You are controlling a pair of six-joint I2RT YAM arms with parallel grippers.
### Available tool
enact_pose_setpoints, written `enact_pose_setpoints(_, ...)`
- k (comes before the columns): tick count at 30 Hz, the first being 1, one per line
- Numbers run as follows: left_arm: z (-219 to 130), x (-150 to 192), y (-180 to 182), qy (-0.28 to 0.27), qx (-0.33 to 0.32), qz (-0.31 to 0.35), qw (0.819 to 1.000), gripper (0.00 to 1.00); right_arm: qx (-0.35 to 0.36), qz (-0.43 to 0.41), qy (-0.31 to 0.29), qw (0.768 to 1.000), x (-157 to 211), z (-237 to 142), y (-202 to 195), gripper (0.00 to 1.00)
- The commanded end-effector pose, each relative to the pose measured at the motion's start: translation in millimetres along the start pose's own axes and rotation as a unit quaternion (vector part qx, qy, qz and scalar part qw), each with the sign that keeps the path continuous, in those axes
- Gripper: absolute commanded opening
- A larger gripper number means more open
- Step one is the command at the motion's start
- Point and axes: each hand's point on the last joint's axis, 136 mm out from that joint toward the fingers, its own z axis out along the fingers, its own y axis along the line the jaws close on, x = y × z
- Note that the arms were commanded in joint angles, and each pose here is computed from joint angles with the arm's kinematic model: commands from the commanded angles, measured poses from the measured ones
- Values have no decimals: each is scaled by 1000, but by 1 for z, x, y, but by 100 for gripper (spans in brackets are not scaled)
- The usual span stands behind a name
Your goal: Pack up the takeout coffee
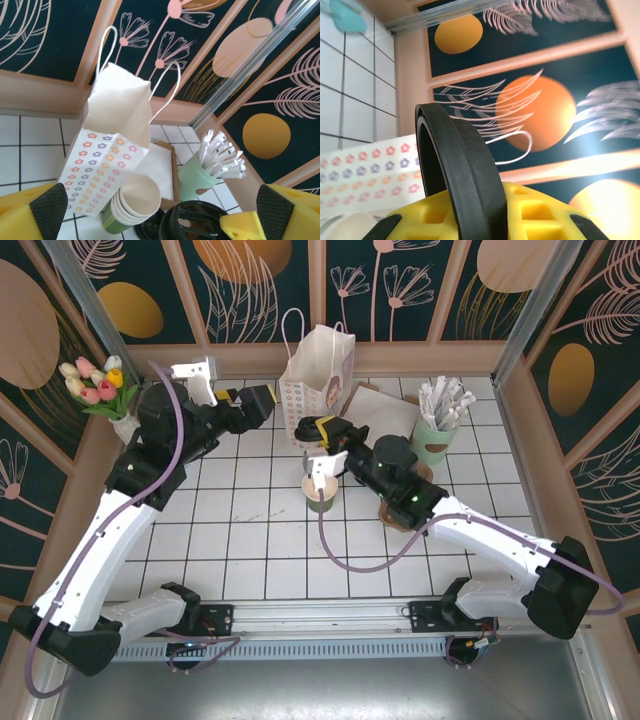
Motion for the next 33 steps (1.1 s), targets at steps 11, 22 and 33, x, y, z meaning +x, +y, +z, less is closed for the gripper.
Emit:
enact_pose_setpoints(11, 7, 59, 3, 206, -1, 36, 978, 97, 69, -252, -111, 959, -49, -13, -31, 0)
enact_pose_setpoints(22, 7, 86, -11, 289, 62, 58, 954, 62, 75, -374, -188, 905, -67, -20, -17, 0)
enact_pose_setpoints(33, 8, 103, -14, 323, 90, 53, 941, 45, 90, -396, -196, 892, -63, -18, -14, 0)
